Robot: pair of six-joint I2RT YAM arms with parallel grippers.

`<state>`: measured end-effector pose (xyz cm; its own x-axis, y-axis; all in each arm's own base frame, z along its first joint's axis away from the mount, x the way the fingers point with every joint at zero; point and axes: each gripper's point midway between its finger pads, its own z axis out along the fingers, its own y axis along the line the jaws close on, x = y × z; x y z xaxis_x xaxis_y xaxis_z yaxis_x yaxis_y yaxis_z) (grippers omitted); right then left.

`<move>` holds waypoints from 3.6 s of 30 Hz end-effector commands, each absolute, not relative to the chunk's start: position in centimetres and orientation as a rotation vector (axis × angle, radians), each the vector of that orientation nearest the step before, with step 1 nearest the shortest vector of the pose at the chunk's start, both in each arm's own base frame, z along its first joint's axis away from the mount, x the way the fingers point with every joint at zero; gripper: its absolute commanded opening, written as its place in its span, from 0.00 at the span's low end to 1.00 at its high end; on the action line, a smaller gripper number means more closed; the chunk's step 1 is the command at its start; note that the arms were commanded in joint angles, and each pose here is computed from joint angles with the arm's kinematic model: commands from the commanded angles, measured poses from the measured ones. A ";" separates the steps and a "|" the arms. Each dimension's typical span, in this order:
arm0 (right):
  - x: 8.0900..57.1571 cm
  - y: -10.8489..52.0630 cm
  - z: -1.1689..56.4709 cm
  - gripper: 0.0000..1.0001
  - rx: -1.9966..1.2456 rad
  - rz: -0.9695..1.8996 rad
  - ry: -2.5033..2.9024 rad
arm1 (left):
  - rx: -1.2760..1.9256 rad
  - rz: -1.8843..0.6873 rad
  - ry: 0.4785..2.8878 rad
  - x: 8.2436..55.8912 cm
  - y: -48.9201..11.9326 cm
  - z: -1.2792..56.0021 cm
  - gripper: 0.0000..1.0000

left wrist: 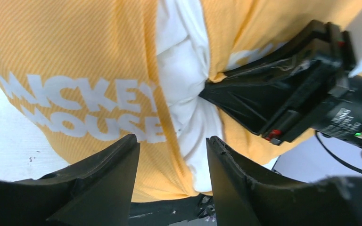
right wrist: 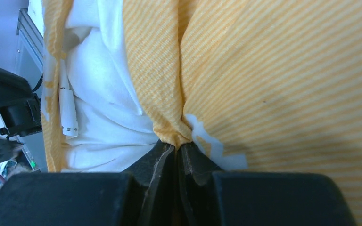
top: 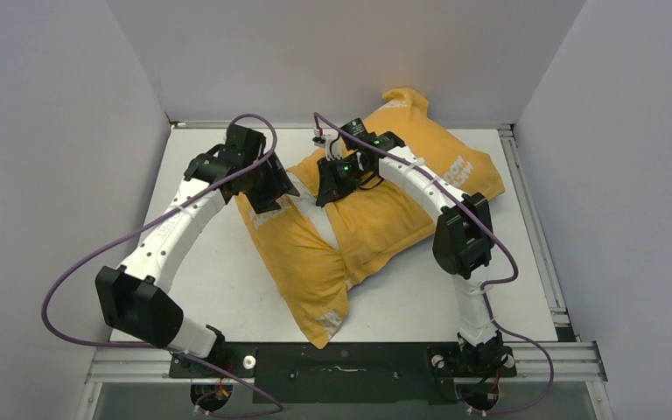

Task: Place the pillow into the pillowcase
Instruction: Stuff the pillow into the pillowcase, then turn over the pillow at the center of the board.

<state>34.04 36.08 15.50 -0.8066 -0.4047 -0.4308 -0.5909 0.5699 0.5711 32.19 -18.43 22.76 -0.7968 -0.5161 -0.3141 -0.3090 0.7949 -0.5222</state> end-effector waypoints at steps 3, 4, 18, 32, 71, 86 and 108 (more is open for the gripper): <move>30.2 33.0 9.9 0.05 -0.826 0.939 2.860 | -0.605 -0.638 2.555 32.7 -18.9 20.9 0.43; 30.1 33.0 9.9 0.05 -0.825 0.937 2.860 | -0.604 -0.649 2.553 33.0 -19.2 20.6 0.39; 30.4 32.7 10.3 0.05 -0.823 0.930 2.850 | -0.463 -0.786 2.465 35.6 -21.9 23.1 0.00; 29.6 33.0 9.8 0.05 -0.826 0.955 2.863 | -0.366 -1.172 2.066 36.1 -24.6 35.9 0.00; 41.0 21.3 31.6 0.92 0.042 1.058 2.173 | -0.143 -0.564 2.142 38.3 -26.0 34.0 0.92; 34.2 5.1 22.1 0.90 1.029 0.919 2.145 | -0.130 -0.436 2.207 37.5 -21.2 30.8 0.96; 33.6 14.8 12.2 0.93 1.281 1.441 2.001 | -0.278 -0.677 2.207 39.4 -21.0 31.3 0.98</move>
<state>29.78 12.31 8.79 -0.4600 0.8565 0.2341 0.6312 0.1299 0.7647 38.83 -20.86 28.04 -0.7121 -0.3591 -0.6033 -0.0248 0.8717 -0.4894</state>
